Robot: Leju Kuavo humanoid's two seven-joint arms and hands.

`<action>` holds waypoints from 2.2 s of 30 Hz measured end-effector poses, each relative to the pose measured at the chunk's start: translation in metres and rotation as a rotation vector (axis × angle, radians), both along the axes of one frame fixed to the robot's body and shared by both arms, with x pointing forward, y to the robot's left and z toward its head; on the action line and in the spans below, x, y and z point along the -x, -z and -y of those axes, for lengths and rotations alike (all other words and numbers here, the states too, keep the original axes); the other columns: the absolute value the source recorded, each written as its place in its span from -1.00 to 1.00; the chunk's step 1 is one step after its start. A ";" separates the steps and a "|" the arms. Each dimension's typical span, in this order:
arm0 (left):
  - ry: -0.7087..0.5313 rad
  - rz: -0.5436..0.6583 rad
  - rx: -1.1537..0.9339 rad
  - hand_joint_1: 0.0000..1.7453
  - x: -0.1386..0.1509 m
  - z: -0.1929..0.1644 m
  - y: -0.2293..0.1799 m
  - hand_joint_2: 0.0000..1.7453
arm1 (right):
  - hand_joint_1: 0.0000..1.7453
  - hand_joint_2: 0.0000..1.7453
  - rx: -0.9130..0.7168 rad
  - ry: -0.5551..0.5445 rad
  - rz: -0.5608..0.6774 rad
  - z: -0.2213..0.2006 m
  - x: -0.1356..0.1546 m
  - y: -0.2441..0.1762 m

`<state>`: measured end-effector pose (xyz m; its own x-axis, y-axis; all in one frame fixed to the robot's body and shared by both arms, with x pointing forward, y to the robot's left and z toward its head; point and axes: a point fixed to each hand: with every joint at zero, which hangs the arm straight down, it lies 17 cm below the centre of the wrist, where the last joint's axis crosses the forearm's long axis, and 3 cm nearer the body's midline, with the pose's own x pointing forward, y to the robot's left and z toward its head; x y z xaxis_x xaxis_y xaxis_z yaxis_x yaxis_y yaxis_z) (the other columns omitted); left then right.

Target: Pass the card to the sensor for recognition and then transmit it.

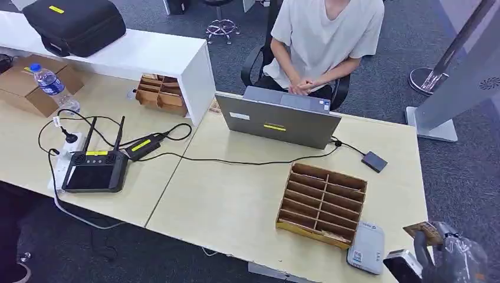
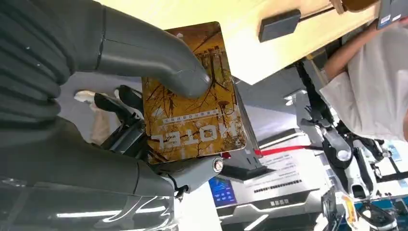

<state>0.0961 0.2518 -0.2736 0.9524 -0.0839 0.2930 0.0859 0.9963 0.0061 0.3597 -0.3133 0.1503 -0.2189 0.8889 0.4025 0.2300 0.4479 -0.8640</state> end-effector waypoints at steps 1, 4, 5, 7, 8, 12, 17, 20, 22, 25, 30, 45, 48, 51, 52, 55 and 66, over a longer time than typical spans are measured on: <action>-0.001 0.000 0.000 -1.00 0.000 0.000 0.000 1.00 | 1.00 1.00 -0.001 0.000 -0.003 0.000 0.000 0.001; -0.004 -0.001 0.001 -1.00 0.000 0.000 0.000 1.00 | 1.00 1.00 -0.009 0.008 -0.025 0.000 0.000 0.009; -0.006 -0.001 0.001 -1.00 0.000 0.000 0.000 1.00 | 1.00 1.00 -0.011 0.010 -0.032 0.000 0.000 0.012; -0.007 -0.001 0.001 -1.00 0.000 0.000 0.000 1.00 | 1.00 1.00 -0.015 0.015 -0.048 0.000 0.000 0.019; -0.008 -0.001 0.001 -1.00 0.001 0.000 0.000 1.00 | 1.00 1.00 -0.018 0.017 -0.056 0.000 0.000 0.022; -0.012 -0.002 0.002 -1.00 0.001 0.000 0.000 1.00 | 1.00 1.00 -0.038 0.015 -0.093 -0.004 0.003 0.037; -0.017 -0.002 0.003 -1.00 0.001 0.000 0.000 1.00 | 1.00 1.00 -0.072 0.011 -0.146 -0.012 0.007 0.057; -0.019 -0.002 0.003 -1.00 0.001 0.000 0.000 1.00 | 1.00 1.00 -0.081 0.005 -0.171 -0.018 0.010 0.067; -0.020 -0.002 0.003 -1.00 0.001 0.000 0.000 1.00 | 1.00 1.00 -0.086 0.004 -0.182 -0.020 0.011 0.072; -0.021 -0.002 0.003 -1.00 0.001 0.000 0.000 1.00 | 1.00 1.00 -0.099 0.003 -0.198 -0.022 0.012 0.078; -0.013 -0.001 0.001 -1.00 0.001 0.000 0.000 1.00 | 1.00 1.00 -0.120 -0.010 -0.228 -0.032 0.016 0.089; -0.016 -0.001 0.000 -1.00 0.001 -0.001 0.000 1.00 | 1.00 1.00 -0.155 -0.027 -0.296 -0.048 0.023 0.113; -0.020 -0.001 0.000 -1.00 0.001 -0.001 0.000 1.00 | 1.00 1.00 -0.165 -0.028 -0.304 -0.051 0.023 0.116; -0.021 -0.001 0.000 -1.00 0.000 -0.001 0.000 1.00 | 1.00 1.00 -0.168 -0.040 -0.317 -0.057 0.023 0.120; -0.021 -0.001 0.000 -1.00 0.000 -0.001 0.000 1.00 | 1.00 1.00 -0.169 -0.045 -0.319 -0.060 0.023 0.121; -0.020 -0.001 0.000 -1.00 0.000 -0.001 0.000 1.00 | 1.00 1.00 -0.170 -0.056 -0.324 -0.065 0.022 0.123; -0.010 0.000 -0.002 -1.00 -0.001 -0.001 0.000 1.00 | 1.00 1.00 -0.120 -0.085 -0.262 -0.071 0.005 0.102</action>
<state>0.0967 0.2524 -0.2736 0.9531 -0.0751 0.2931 0.0761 0.9971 0.0079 0.3546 -0.2426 0.0483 -0.1649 0.8143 0.5566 -0.0365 0.5589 -0.8285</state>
